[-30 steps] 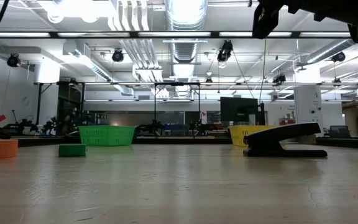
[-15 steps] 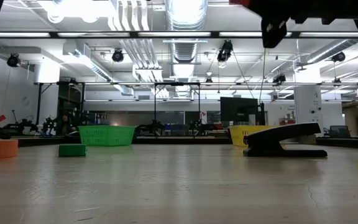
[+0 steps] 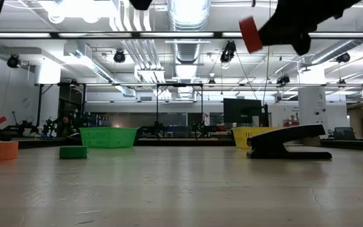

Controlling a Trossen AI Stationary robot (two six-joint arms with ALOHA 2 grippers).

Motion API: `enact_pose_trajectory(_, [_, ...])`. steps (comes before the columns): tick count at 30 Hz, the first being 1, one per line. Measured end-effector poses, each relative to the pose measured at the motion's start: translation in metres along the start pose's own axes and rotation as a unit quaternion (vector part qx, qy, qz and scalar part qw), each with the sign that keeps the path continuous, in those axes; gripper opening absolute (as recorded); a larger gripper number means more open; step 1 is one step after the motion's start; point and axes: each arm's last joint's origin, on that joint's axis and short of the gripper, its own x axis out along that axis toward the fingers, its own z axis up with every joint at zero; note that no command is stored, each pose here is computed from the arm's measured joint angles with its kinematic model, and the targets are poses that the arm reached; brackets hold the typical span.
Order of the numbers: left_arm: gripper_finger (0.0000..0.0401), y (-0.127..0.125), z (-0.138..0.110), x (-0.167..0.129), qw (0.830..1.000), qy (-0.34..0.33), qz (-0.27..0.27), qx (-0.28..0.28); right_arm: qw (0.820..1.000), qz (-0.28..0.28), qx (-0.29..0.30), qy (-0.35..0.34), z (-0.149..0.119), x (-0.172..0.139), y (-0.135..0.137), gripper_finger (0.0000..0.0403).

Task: Pick and place Stapler, Stapler remover, tape
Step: Put the red tape into the yellow bin

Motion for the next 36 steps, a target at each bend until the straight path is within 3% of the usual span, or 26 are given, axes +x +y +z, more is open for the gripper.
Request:
enact_pose_trajectory(7, [0.0202, 0.003, -0.014, -0.006, 1.0, 0.017, -0.001, -0.005, 0.979, -0.171, 0.019, 0.11, 0.04, -0.003, -0.038, 0.0048])
enact_pose_trajectory(15, [0.0202, 0.002, -0.013, -0.007, 1.0, 0.011, -0.004, -0.016, 0.959, -0.242, 0.007, 0.147, 0.066, 0.034, -0.064, 0.0048])
enact_pose_trajectory(26, [0.0202, 0.002, -0.013, -0.007, 1.0, 0.014, -0.004, -0.027, 0.897, -0.374, -0.043, 0.232, 0.064, 0.112, -0.116, 0.005])
enact_pose_trajectory(36, [0.0202, 0.003, -0.017, -0.007, 0.999, 0.031, -0.002, -0.027, 0.848, -0.398, -0.08, 0.341, 0.042, 0.163, -0.153, 0.005])
